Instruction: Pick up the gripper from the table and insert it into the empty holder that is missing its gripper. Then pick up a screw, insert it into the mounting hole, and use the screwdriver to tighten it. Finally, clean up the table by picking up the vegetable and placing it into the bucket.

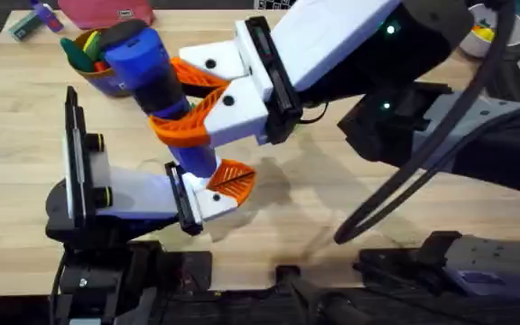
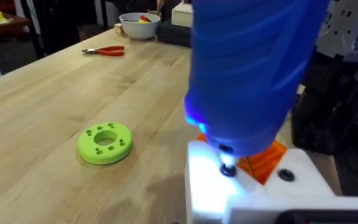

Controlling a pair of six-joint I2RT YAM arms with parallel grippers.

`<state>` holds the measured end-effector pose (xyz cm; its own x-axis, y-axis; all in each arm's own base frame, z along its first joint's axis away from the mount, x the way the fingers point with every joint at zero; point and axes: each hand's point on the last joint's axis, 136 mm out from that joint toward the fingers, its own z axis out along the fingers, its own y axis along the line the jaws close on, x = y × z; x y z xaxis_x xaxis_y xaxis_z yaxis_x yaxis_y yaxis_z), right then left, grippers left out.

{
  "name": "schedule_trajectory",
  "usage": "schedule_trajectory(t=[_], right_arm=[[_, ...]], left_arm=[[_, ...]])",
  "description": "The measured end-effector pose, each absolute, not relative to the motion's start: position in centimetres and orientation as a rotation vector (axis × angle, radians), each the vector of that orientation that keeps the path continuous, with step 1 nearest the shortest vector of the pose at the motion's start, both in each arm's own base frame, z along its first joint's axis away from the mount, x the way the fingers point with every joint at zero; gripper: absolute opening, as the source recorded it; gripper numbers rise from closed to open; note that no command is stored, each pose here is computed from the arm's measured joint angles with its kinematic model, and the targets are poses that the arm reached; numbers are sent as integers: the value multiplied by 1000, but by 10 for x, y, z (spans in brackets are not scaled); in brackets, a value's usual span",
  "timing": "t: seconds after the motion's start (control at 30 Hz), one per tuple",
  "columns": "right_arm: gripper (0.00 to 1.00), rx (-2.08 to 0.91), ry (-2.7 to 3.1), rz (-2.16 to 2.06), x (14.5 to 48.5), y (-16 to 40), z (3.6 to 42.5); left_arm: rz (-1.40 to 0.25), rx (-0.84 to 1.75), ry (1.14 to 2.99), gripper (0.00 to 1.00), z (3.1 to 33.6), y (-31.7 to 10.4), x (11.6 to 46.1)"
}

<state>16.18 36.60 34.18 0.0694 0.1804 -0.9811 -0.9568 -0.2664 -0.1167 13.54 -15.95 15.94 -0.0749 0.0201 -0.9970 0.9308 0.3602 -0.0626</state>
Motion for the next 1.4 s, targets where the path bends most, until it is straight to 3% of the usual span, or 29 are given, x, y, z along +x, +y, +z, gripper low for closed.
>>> schedule_trajectory(t=[0.6,0.9,1.0,1.17,1.4], right_arm=[[25,-1333,879,1412,166,367,348],[25,-1297,674,1274,168,347,441],[25,-1301,655,1267,165,343,452],[25,-1310,888,1306,190,344,429],[25,-1230,1441,1161,253,315,376]], left_arm=[[-964,922,1436,11,159,-159,135],[-965,923,1436,11,159,-160,135],[-964,922,1436,11,159,-159,135],[-965,922,1436,11,159,-159,135],[-964,922,1436,11,159,-159,135]])
